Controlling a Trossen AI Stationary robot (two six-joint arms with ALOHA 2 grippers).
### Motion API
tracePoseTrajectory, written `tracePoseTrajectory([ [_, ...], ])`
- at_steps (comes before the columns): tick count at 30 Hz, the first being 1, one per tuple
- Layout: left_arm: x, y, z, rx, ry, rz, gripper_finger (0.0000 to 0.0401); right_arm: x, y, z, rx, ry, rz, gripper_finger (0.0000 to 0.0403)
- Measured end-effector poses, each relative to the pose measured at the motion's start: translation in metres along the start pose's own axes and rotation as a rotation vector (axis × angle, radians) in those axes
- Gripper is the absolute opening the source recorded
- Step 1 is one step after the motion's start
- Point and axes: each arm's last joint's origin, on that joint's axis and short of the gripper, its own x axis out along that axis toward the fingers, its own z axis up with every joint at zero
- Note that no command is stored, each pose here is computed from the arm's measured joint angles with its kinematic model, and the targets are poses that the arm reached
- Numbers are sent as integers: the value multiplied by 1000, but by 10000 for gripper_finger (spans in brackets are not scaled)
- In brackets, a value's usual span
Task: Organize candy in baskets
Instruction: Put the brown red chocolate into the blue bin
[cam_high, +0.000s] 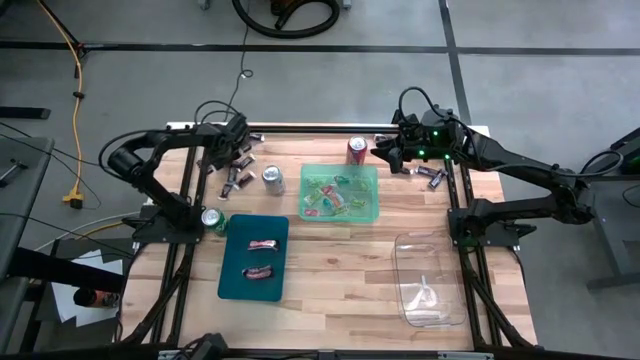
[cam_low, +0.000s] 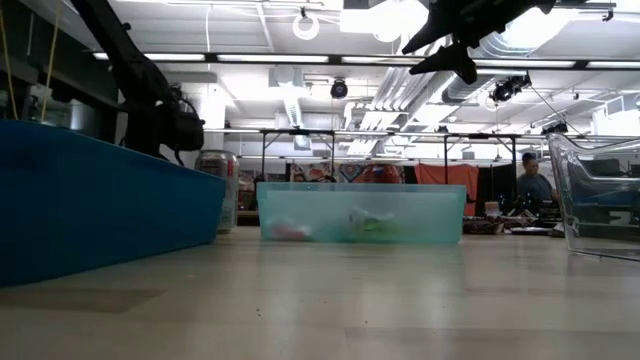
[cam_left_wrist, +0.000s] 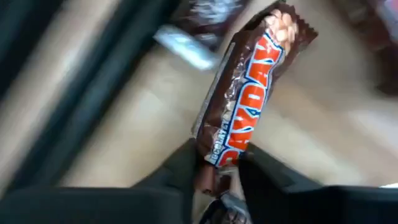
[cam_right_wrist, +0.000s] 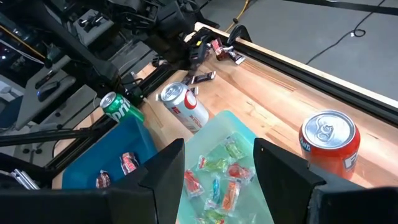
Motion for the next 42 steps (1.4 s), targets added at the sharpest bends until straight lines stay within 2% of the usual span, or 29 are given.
tracePoseTrajectory([
  [2, -3, 6, -1, 62, -2, 33, 54, 0, 0, 0, -5, 0, 0, 186],
  [4, -11, 5, 2, 133, -32, -16, 17, 0, 0, 0, -5, 0, 0, 186],
  [8, -38, 7, 11, 156, -125, -162, 13, 0, 0, 0, 5, 0, 1, 186],
  [13, -81, 17, 20, 110, -222, -408, 3, 0, 0, 0, 19, 0, 1, 186],
  [15, -99, 17, 19, 215, -266, -556, 2, 0, 0, 1, 21, -6, 4, 186],
  [19, -142, 14, 4, 384, -297, -948, 1, 0, 3, 6, 23, -58, 31, 186],
  [22, -170, 12, -19, 564, -332, -1182, 1, -1, 6, 11, 22, -109, 66, 186],
  [25, -187, 10, -50, 795, -333, -1337, 0, -1, 10, 18, 11, -167, 130, 186],
  [28, -197, 10, -81, 988, -345, -1423, 0, 4, 15, 24, 19, -224, 186, 186],
  [30, -201, 8, -99, 1112, -355, -1441, 0, 11, 20, 25, 7, -244, 230, 186],
  [34, -221, -1, -120, 1308, -431, -1477, 0, 35, 35, 18, -78, -204, 348, 186],
  [37, -232, -10, -125, 1424, -469, -1441, 0, 50, 48, 5, -196, -165, 392, 186],
  [42, -240, -24, -130, 1579, -480, -1339, 0, 60, 70, -3, -375, -145, 393, 186],
])
